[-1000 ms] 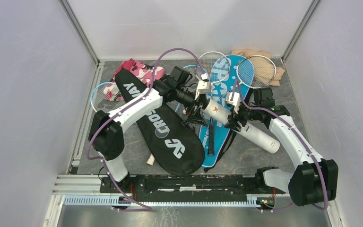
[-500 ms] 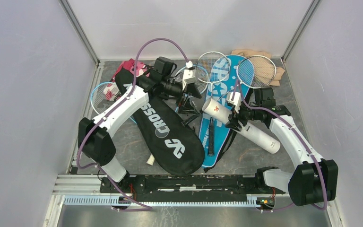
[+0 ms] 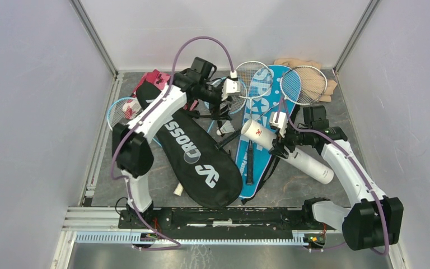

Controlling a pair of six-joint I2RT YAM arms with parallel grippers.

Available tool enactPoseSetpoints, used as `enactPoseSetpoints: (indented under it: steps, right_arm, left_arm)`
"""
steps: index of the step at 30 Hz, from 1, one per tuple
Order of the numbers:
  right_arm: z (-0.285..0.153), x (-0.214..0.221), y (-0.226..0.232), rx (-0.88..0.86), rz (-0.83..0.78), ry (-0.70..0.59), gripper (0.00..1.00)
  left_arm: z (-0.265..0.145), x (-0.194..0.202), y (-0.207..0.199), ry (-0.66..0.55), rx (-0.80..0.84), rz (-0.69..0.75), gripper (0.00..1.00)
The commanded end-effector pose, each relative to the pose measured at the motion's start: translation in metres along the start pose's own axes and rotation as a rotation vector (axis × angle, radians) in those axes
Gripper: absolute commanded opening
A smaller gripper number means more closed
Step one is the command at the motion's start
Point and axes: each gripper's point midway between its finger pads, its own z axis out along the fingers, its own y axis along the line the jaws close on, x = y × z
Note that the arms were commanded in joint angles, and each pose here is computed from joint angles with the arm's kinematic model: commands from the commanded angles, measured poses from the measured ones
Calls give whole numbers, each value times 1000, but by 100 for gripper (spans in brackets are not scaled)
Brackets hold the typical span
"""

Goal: Pack up the badminton gear
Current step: Pick up the shuttlecock at the center of the board.

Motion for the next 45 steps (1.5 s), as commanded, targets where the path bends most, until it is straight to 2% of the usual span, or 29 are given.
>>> enactPoseSetpoints:
  steps: [1, 8, 13, 17, 25, 32, 45]
  right_arm:
    - [-9, -8, 0, 21, -43, -15, 13]
    - [-10, -1, 4, 30, -35, 2, 13]
    - [-10, 5, 7, 39, -30, 12, 13]
    - [-10, 7, 9, 49, -30, 12, 13]
    - [-8, 16, 14, 57, -17, 10, 13]
    - [-8, 18, 14, 60, -15, 10, 13]
    - [-3, 19, 13, 40, -1, 7, 13]
  left_arm:
    - [18, 49, 4, 150, 102, 109, 85]
    - [47, 83, 19, 214, 194, 250, 82]
    - [64, 110, 19, 317, 268, 356, 80]
    - [75, 132, 17, 410, 310, 411, 79]
    - [88, 153, 13, 514, 365, 479, 79]
    - [77, 160, 11, 613, 404, 492, 57]
    - [53, 149, 7, 697, 380, 441, 16]
